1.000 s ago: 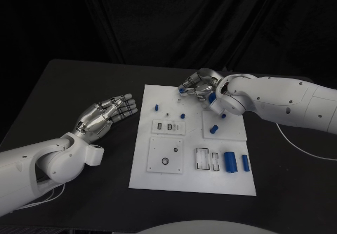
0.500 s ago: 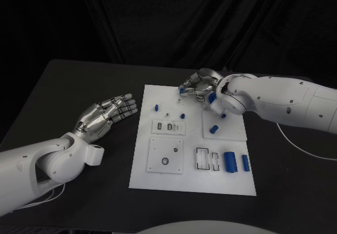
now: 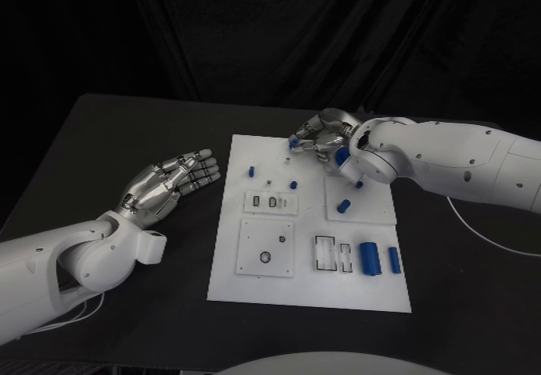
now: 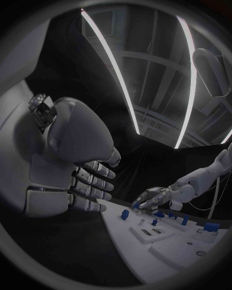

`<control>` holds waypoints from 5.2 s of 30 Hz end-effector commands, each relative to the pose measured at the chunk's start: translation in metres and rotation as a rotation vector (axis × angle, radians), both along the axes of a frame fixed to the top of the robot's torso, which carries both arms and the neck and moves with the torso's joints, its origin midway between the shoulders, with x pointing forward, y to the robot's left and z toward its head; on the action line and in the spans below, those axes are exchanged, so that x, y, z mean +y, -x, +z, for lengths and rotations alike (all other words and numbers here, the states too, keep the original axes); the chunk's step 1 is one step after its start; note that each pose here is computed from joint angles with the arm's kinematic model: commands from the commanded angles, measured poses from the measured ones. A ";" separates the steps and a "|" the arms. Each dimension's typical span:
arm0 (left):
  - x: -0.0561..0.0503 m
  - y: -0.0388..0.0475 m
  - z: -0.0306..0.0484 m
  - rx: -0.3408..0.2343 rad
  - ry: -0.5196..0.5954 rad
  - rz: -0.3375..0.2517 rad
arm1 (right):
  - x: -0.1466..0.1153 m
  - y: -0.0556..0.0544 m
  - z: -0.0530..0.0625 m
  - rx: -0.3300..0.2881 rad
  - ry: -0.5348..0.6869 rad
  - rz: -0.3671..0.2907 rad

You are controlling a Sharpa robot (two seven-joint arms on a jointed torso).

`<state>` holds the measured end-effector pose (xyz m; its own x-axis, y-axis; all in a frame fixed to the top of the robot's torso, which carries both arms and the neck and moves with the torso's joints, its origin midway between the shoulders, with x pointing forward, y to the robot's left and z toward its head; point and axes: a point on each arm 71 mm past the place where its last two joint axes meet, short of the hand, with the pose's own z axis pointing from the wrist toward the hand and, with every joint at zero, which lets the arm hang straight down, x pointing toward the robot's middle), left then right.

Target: Assemble the parts on the task board

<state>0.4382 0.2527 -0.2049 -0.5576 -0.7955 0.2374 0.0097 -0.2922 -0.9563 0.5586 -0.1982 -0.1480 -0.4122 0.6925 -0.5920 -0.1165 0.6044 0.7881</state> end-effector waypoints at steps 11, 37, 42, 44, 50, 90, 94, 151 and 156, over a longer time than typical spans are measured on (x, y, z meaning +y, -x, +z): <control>0.003 0.0012 0.0112 -0.130 0.102 0.020 | -0.009 0.001 -0.010 0.055 0.035 -0.035; 0.003 0.0005 0.0105 -0.124 0.099 0.018 | -0.002 0.003 -0.011 0.062 0.034 -0.011; 0.003 0.0004 0.0103 -0.122 0.097 0.016 | 0.000 0.003 -0.011 0.061 0.033 -0.008; 0.003 0.0003 0.0103 -0.122 0.097 0.016 | 0.000 0.003 -0.011 0.062 0.033 -0.006; 0.003 0.0002 0.0102 -0.121 0.096 0.016 | 0.001 0.003 -0.012 0.072 0.036 -0.001; 0.003 -0.0010 0.0092 -0.115 0.091 0.015 | -0.004 0.004 -0.014 0.103 0.052 -0.015; 0.003 -0.0011 0.0091 -0.114 0.090 0.015 | -0.004 0.004 -0.014 0.104 0.052 -0.015; 0.009 -0.0002 0.0090 -0.111 0.083 0.026 | -0.033 0.022 0.071 -0.323 0.016 -0.044; 0.009 -0.0002 0.0090 -0.111 0.082 0.026 | -0.038 0.022 0.071 -0.316 0.072 -0.043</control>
